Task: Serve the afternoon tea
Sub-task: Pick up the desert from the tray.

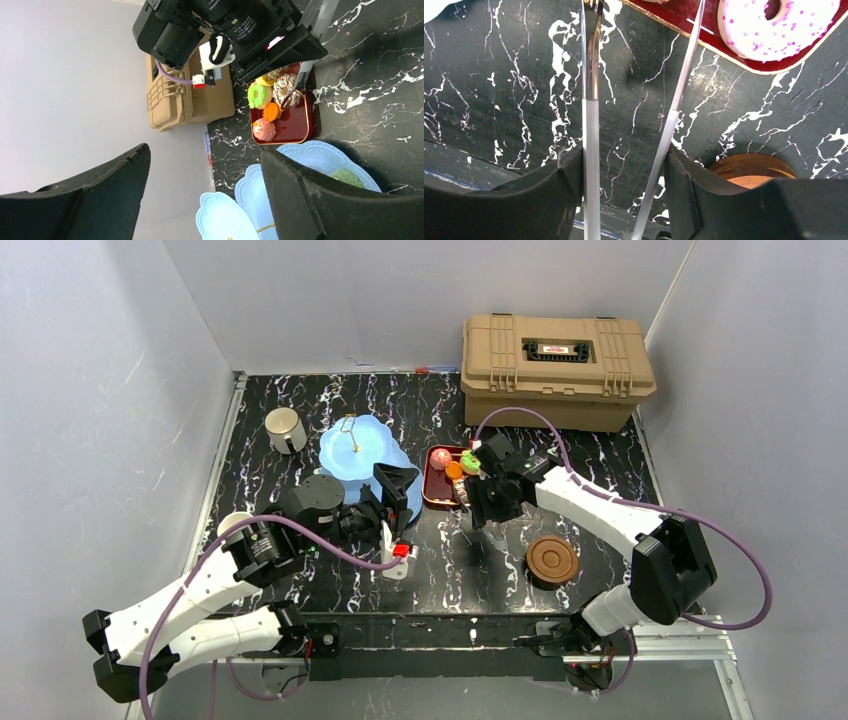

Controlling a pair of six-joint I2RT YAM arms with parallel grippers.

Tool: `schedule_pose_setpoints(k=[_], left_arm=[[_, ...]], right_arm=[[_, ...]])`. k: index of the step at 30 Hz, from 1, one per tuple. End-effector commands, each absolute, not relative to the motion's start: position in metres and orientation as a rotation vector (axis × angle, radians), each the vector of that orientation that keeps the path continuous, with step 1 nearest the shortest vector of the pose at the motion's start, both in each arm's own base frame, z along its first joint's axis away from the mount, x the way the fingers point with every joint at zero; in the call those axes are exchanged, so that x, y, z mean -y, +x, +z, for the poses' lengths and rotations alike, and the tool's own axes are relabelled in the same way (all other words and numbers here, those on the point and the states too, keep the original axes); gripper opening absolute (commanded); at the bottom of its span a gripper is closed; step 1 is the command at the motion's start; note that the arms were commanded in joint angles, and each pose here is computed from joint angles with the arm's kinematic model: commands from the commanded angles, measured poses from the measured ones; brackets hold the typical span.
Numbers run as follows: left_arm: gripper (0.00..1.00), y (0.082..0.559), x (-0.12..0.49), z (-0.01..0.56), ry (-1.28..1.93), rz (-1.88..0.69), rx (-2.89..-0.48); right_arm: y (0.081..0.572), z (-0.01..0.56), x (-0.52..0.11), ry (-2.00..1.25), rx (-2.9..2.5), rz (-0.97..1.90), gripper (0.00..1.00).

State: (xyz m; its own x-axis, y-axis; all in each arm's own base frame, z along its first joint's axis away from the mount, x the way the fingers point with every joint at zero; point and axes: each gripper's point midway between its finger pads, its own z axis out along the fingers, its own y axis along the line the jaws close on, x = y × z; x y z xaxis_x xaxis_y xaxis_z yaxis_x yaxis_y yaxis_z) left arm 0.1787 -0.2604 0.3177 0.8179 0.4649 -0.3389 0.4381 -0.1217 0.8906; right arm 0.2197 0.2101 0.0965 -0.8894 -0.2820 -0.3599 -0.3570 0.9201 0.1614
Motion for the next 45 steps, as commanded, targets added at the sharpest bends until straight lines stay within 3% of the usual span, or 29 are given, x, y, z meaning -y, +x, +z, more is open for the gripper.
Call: schedule_pose_setpoints(k=[1, 12, 20, 28, 38, 45], left_arm=[[0.79, 0.174, 0.257, 0.339, 1.703, 0.013, -0.68], [0.78, 0.184, 0.25, 0.358, 1.632, 0.038, -0.759], [0.78, 0.209, 0.239, 0.373, 1.468, 0.041, -0.985], [0.79, 0.241, 0.211, 0.388, 1.3, 0.016, -1.198], [0.79, 0.236, 0.213, 0.386, 1.322, -0.026, -1.179], [0.79, 0.235, 0.212, 0.386, 1.332, -0.018, -1.166]], right_arm=[[0.207, 0.096, -0.214, -0.469, -2.804, 0.402, 0.49], [0.215, 0.113, -0.218, -0.488, -2.765, 0.424, 0.22], [0.224, 0.148, -0.22, -0.498, -2.656, 0.456, 0.1], [0.222, 0.152, -0.219, -0.51, -2.643, 0.464, 0.07], [0.229, 0.119, -0.211, -0.516, -2.651, 0.374, 0.07], [0.258, 0.168, -0.222, -0.504, -2.495, 0.38, 0.04]])
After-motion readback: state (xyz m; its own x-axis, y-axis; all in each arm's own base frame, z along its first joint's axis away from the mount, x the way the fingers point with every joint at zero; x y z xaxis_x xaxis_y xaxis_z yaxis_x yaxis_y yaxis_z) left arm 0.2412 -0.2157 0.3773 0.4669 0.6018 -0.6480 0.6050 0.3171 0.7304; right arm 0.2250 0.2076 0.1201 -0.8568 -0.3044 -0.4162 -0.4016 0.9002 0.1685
